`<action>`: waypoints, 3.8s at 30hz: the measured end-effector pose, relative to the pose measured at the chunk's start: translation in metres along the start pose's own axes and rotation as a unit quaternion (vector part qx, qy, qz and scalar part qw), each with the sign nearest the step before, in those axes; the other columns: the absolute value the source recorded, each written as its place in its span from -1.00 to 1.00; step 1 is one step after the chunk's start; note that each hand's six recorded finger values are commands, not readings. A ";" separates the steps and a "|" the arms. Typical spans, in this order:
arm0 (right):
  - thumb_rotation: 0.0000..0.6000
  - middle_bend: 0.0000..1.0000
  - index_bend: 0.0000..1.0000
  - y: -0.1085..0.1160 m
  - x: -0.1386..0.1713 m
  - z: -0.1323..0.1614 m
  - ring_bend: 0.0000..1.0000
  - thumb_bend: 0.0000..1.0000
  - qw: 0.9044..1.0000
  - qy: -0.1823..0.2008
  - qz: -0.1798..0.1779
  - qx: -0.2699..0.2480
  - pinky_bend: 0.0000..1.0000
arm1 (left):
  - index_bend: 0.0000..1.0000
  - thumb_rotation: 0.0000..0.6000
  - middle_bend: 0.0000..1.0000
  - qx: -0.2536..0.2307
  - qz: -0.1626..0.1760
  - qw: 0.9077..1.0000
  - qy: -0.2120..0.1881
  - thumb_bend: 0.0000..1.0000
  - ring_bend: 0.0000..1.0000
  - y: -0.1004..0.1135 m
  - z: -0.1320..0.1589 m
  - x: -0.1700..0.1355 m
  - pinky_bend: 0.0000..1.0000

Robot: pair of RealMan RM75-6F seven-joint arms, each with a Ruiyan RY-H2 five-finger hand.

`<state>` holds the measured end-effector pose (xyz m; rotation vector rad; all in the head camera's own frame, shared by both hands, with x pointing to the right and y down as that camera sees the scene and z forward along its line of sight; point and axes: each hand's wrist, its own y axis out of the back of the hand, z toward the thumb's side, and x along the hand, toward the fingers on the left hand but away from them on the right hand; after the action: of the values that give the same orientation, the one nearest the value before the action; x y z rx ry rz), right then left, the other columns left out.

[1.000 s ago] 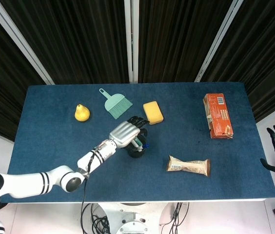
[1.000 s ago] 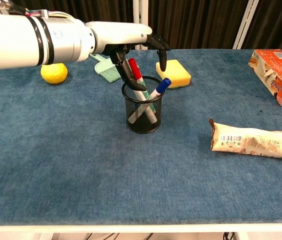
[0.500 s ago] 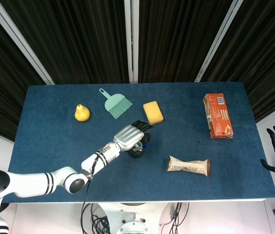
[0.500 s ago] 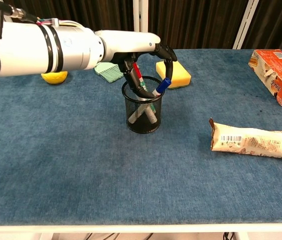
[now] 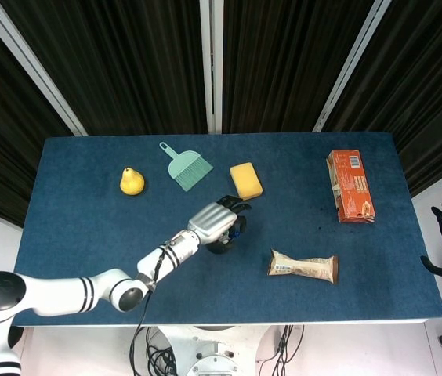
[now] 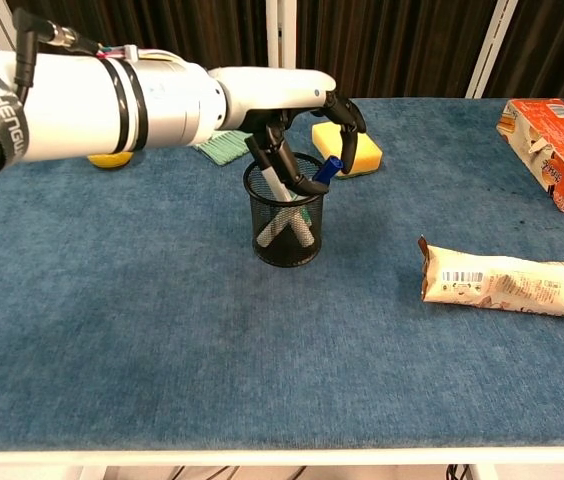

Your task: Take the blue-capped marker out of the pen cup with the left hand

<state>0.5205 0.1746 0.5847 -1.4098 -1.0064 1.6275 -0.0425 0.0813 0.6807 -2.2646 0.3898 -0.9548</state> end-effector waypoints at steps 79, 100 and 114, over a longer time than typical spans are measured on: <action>1.00 -1.00 -1.00 0.006 0.002 0.027 -1.00 -0.71 1.000 0.020 -0.011 0.018 -1.00 | 0.26 1.00 -0.60 -0.010 0.147 0.984 0.101 -0.25 -1.00 0.128 -0.065 -0.145 -0.86; 1.00 -1.00 -1.00 -0.002 -0.002 0.025 -1.00 -0.71 1.000 0.013 0.004 0.021 -1.00 | -0.90 1.00 -0.79 -0.084 0.062 0.980 0.172 -0.43 -1.00 0.040 -0.165 -0.140 -0.88; 1.00 -1.00 -1.00 -0.001 -0.003 0.025 -1.00 -0.72 1.000 0.018 -0.002 0.018 -1.00 | -1.00 1.00 -0.96 -0.038 0.190 0.953 0.232 -0.48 -1.00 0.066 -0.210 -0.209 -0.94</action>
<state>0.4962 0.1703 0.5894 -1.4079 -0.9541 1.6049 -0.3401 0.0405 0.6368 -1.9080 1.0393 -1.2681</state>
